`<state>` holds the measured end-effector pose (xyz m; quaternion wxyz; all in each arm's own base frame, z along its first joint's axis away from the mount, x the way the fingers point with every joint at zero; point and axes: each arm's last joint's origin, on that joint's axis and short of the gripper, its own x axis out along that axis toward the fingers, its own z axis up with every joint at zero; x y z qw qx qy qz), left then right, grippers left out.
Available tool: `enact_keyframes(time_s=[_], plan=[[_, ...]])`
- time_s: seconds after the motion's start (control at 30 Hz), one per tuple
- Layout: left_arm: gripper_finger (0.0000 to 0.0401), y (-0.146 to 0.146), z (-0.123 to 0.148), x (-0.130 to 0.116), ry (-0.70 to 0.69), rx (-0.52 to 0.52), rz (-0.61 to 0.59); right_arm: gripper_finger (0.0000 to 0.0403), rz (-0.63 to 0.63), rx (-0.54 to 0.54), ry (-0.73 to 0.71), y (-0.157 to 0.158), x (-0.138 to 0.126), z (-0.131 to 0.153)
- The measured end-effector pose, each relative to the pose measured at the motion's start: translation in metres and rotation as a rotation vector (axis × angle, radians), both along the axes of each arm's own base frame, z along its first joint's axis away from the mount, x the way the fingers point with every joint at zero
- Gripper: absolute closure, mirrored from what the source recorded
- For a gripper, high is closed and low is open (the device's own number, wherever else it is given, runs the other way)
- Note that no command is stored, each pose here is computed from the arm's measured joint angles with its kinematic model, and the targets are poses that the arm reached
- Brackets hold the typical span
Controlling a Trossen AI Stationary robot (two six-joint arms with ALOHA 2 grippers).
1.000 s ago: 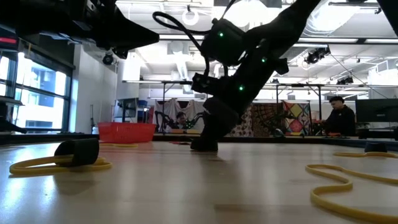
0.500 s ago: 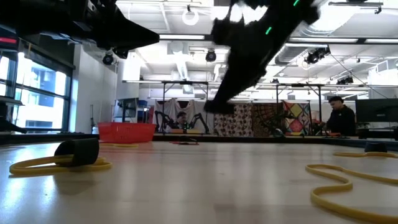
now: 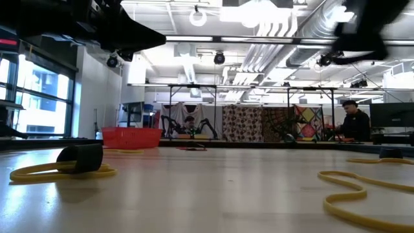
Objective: Sort rubber bands into baskets
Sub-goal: Put the black rubber band into the blue basket
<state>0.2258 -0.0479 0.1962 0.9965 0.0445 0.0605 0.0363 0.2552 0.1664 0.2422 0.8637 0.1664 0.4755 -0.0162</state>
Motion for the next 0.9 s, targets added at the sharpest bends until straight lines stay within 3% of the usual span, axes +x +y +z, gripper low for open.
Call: enact_keyframes(time_s=[0.3,0.53,0.67,0.9], plan=[[0.0401,0.0,0.0,0.0,-0.005,-0.01,0.001,0.0403,-0.221,0.184,0.262,0.048,-0.061,-0.008],[0.0401,0.0,0.001,0.0,-0.008,-0.02,0.002,0.0403,-0.478,0.138,0.389,0.054,-0.094,-0.015],[0.0401,0.0,0.001,0.0,-0.01,-0.027,0.003,0.0403,-0.615,0.126,0.462,0.056,-0.101,-0.023],[0.0401,0.0,0.001,0.0,-0.011,-0.03,0.003,0.0403,-0.702,0.121,0.518,0.062,-0.093,-0.041]])
